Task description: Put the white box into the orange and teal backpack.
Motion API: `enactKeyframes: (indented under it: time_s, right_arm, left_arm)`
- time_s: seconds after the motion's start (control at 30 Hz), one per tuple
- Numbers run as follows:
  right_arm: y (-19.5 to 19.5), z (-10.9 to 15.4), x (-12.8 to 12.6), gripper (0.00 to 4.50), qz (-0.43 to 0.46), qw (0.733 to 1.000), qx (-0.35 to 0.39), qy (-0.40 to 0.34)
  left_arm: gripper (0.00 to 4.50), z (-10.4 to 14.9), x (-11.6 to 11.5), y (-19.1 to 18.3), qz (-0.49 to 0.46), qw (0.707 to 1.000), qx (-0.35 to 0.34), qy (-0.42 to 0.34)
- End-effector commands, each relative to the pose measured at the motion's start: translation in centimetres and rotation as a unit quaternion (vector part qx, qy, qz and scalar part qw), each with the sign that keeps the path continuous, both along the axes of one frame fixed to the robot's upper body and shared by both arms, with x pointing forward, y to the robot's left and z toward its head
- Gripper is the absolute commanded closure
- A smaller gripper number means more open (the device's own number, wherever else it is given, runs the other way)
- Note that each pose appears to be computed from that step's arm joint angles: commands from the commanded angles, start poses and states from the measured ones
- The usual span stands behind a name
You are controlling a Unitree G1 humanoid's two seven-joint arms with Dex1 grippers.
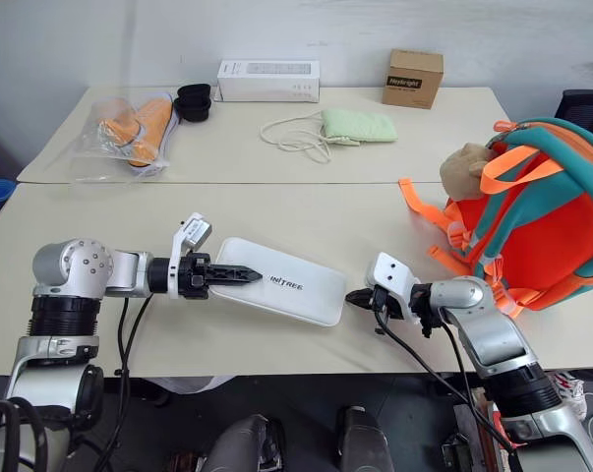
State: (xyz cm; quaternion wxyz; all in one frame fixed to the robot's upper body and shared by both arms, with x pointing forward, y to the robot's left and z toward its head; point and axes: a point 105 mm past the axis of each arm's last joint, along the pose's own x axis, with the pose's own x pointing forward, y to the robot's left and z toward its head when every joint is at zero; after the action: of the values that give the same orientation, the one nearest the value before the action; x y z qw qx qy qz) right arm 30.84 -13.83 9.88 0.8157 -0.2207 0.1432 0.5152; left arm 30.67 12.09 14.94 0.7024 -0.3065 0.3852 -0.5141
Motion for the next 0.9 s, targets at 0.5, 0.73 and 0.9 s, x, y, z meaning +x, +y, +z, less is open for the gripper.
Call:
enactKeyframes:
  time_s: [0.5,0.73,0.9]
  right_arm:
    - [-15.7,11.7,-7.4,1.14,-0.375,0.908,0.185,-0.031]
    - [-16.3,12.0,-3.3,0.04,-0.457,0.851,0.250,-0.063]
    - [-15.5,11.6,-0.3,0.04,-0.465,0.829,0.302,-0.065]
  left_arm:
    - [3.24,9.2,-1.2,-0.1,0.029,0.967,-0.164,-0.190]
    - [3.24,10.7,-0.9,-0.7,0.035,0.961,-0.147,-0.231]
    - [3.24,11.1,-0.9,-0.7,0.041,0.957,-0.140,-0.251]
